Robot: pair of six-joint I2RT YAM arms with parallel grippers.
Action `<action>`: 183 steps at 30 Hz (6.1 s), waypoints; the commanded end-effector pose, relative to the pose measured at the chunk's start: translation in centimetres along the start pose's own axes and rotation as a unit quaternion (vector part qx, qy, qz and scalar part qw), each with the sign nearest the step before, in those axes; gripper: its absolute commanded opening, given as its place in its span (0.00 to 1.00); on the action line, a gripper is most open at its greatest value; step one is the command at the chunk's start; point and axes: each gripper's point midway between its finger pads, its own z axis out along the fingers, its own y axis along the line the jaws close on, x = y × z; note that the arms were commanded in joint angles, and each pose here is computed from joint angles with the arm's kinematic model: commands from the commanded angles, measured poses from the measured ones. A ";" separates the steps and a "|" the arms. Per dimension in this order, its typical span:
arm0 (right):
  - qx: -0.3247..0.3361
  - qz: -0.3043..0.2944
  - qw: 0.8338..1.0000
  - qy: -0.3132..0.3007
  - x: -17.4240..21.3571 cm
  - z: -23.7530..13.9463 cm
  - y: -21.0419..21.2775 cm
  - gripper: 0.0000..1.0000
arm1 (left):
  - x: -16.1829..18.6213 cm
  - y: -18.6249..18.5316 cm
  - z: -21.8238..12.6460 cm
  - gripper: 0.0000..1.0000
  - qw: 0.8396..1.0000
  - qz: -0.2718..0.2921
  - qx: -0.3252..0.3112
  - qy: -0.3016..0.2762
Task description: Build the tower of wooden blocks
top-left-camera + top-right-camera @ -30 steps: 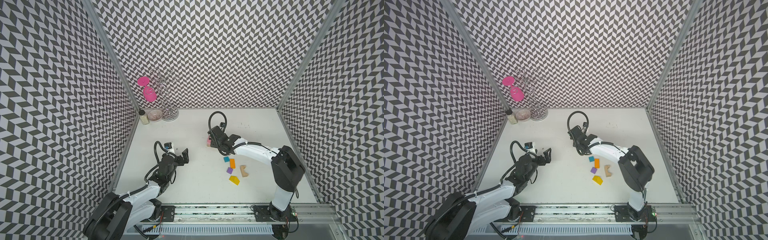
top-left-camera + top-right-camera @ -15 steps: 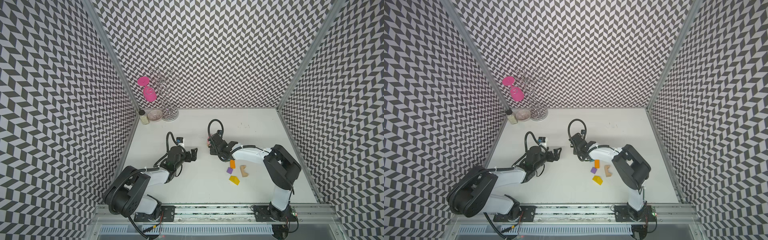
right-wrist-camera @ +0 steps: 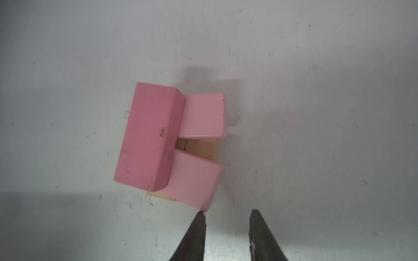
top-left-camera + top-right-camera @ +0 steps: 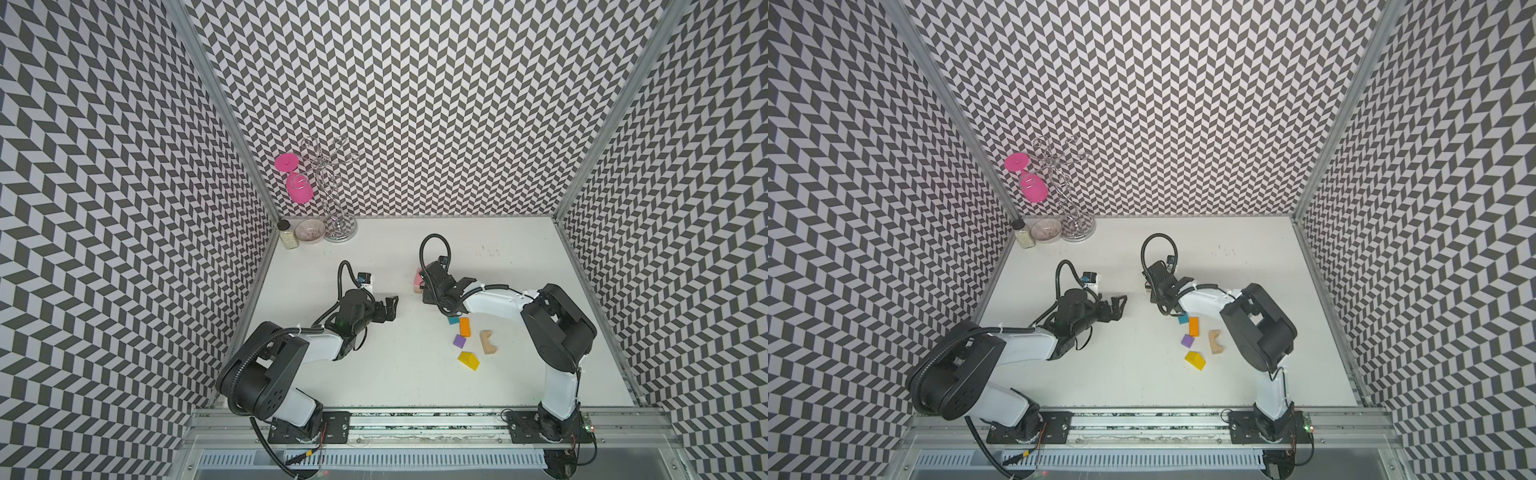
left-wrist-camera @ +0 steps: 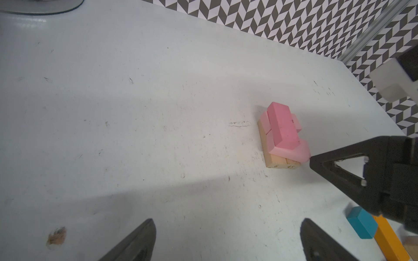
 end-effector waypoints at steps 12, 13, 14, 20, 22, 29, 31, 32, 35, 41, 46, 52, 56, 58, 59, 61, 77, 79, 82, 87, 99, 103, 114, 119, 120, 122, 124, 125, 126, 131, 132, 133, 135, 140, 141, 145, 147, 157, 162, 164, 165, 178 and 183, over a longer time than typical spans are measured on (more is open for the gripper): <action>-0.011 0.005 1.000 -0.011 -1.2 1.0 1.1 0.33 | -0.6 -0.7 0.7 1.00 1.000 0.000 0.014 -0.002; -0.011 0.006 1.000 -0.010 -1.2 1.1 1.0 0.33 | -0.5 -0.7 0.7 1.00 1.000 0.001 0.015 0.000; -0.011 0.007 1.000 -0.009 -1.2 1.1 1.0 0.33 | -0.5 -0.7 0.7 1.00 1.000 0.001 0.015 0.001; -0.013 0.008 1.000 -0.008 -1.4 1.5 1.3 0.33 | -0.5 -0.7 0.9 1.00 1.000 0.003 0.015 0.002; -0.013 0.010 1.000 -0.009 -1.5 1.5 1.4 0.33 | -0.5 -0.8 0.9 1.00 1.000 0.003 0.016 0.002; -0.016 0.015 1.000 -0.011 -1.7 1.5 1.6 0.33 | -0.4 -0.9 1.0 1.00 1.000 0.004 0.018 0.005; -0.016 0.015 1.000 -0.011 -1.8 1.6 1.7 0.33 | -0.5 -0.9 1.0 1.00 1.000 0.004 0.018 0.004; -0.015 0.016 1.000 -0.011 -1.8 1.6 1.7 0.33 | -0.4 -0.9 1.0 1.00 1.000 0.005 0.019 0.004; -0.011 0.017 1.000 -0.010 -1.8 1.5 1.6 0.33 | -0.5 -1.0 1.1 1.00 1.000 0.005 0.019 0.004; -0.020 0.023 0.999 -0.033 -2.8 -0.8 1.0 0.33 | -0.2 -1.3 1.7 1.00 1.000 0.006 0.023 0.012; -0.046 0.039 0.996 -0.065 -5.2 -3.0 0.4 0.33 | 0.2 -2.1 2.6 1.00 0.999 0.008 0.030 0.022; -0.070 0.067 0.993 -0.073 -8.8 -2.2 -1.0 0.33 | 0.9 -3.2 4.2 1.00 0.999 0.015 0.032 0.038; -0.082 0.071 0.992 -0.070 -10.6 -1.0 -1.4 0.33 | 1.3 -3.0 5.4 1.00 0.998 0.016 0.025 0.050; -0.087 0.068 0.991 -0.070 -11.3 -0.5 -1.2 0.33 | 1.5 -2.9 5.9 1.00 0.998 0.017 0.021 0.056; -0.088 0.067 0.991 -0.069 -11.4 -0.2 -1.1 0.33 | 1.6 -2.9 6.2 1.00 0.998 0.017 0.021 0.058; -0.089 0.064 0.992 -0.064 -11.5 0.7 -0.9 0.33 | 1.7 -2.9 6.7 1.00 0.998 0.019 0.020 0.063; -0.109 0.049 0.993 -0.018 -9.6 4.5 0.3 0.33 | 2.4 -2.6 7.9 1.00 0.997 0.014 0.011 0.077; -0.110 0.049 0.993 -0.016 -9.4 4.6 0.3 0.32 | 2.5 -2.5 8.0 1.00 0.997 0.014 0.010 0.078; -0.111 0.051 0.992 -0.012 -9.2 4.6 0.2 0.31 | 2.4 -2.5 8.0 1.00 0.997 0.014 0.008 0.078; -0.115 0.054 0.992 -0.012 -8.8 4.3 0.2 0.31 | 2.4 -2.3 8.0 1.00 0.997 0.013 0.004 0.077; -0.121 0.056 0.991 -0.003 -8.1 4.4 0.3 0.30 | 2.3 -2.2 7.8 1.00 0.997 0.014 0.000 0.076; -0.126 0.056 0.990 -0.001 -7.8 4.2 0.7 0.29 | 2.3 -2.2 7.7 1.00 0.997 0.014 0.001 0.075; -0.129 0.064 0.990 -0.009 -7.8 3.4 1.1 0.30 | 2.2 -2.2 7.5 1.00 0.997 0.015 -0.002 0.073; -0.107 0.071 0.991 -0.031 -9.3 2.5 0.6 0.31 | 1.6 -2.3 7.0 1.00 0.998 0.017 0.001 0.062; -0.104 0.072 0.991 -0.037 -9.7 2.1 0.5 0.32 | 1.3 -2.4 6.8 1.00 0.998 0.018 0.000 0.057; -0.097 0.072 0.991 -0.051 -10.5 1.1 0.2 0.34 | 0.3 -2.6 6.0 1.00 0.999 0.019 0.001 0.043; -0.091 0.072 0.991 -0.061 -10.9 0.2 -0.2 0.35 | -1.0 -3.1 5.2 1.00 0.999 0.021 0.006 0.027; -0.091 0.072 0.991 -0.064 -11.0 -0.3 -0.4 0.35 | -1.6 -3.3 4.8 1.00 1.000 0.021 0.008 0.018; -0.092 0.071 0.991 -0.064 -10.8 -0.8 -0.5 0.35 | -2.2 -3.4 4.5 1.00 1.000 0.021 0.009 0.010; -0.126 0.041 0.989 -0.063 -7.3 -3.5 -0.1 0.35 | -5.2 -3.6 3.7 1.00 1.000 0.012 0.009 -0.021; -0.127 0.034 0.989 -0.062 -6.5 -3.9 0.0 0.35 | -5.6 -3.5 3.8 1.00 1.000 0.009 0.008 -0.024; -0.131 0.028 0.989 -0.060 -5.4 -4.2 0.0 0.35 | -6.0 -3.4 3.9 1.00 1.000 0.006 0.008 -0.025; -0.147 0.018 0.988 -0.052 -3.7 -4.6 0.2 0.36 | -6.5 -3.4 4.1 1.00 1.000 0.003 0.010 -0.028; -0.165 -0.012 0.986 -0.032 -1.2 -4.5 1.5 0.36 | -7.2 -4.0 5.3 1.00 0.999 -0.012 0.028 -0.023; -0.165 -0.014 0.986 -0.029 -1.0 -4.4 1.6 0.35 | -7.3 -4.3 5.5 1.00 0.999 -0.013 0.034 -0.022; -0.158 -0.017 0.987 -0.019 -0.6 -3.0 1.8 0.35 | -7.1 -5.0 6.6 1.00 0.999 -0.014 0.051 -0.009; -0.153 -0.019 0.988 -0.015 -0.5 -2.4 2.0 0.35 | -7.0 -4.9 6.9 1.00 0.999 -0.013 0.050 -0.006; -0.135 -0.023 0.991 -0.001 -0.1 -0.2 2.4 0.34 | -6.4 -4.7 8.0 1.00 0.999 -0.012 0.045 0.006; -0.117 -0.019 0.993 -0.004 -0.4 0.4 2.1 0.34 | -6.2 -4.8 8.3 1.00 0.999 -0.012 0.051 0.009; -0.113 -0.018 0.993 -0.002 -0.4 0.7 2.1 0.34 | -6.2 -4.8 8.3 1.00 0.999 -0.012 0.051 0.010; -0.109 -0.017 0.994 -0.002 -0.5 0.9 2.0 0.33 | -6.2 -4.9 8.4 1.00 0.999 -0.011 0.051 0.009; -0.083 -0.005 0.997 -0.009 -1.2 1.3 1.2 0.32 | -5.9 -5.0 9.1 1.00 0.998 -0.010 0.058 0.016; -0.082 -0.003 0.997 -0.010 -1.5 1.4 1.2 0.32 | -5.6 -5.1 9.8 1.00 0.998 -0.009 0.064 0.021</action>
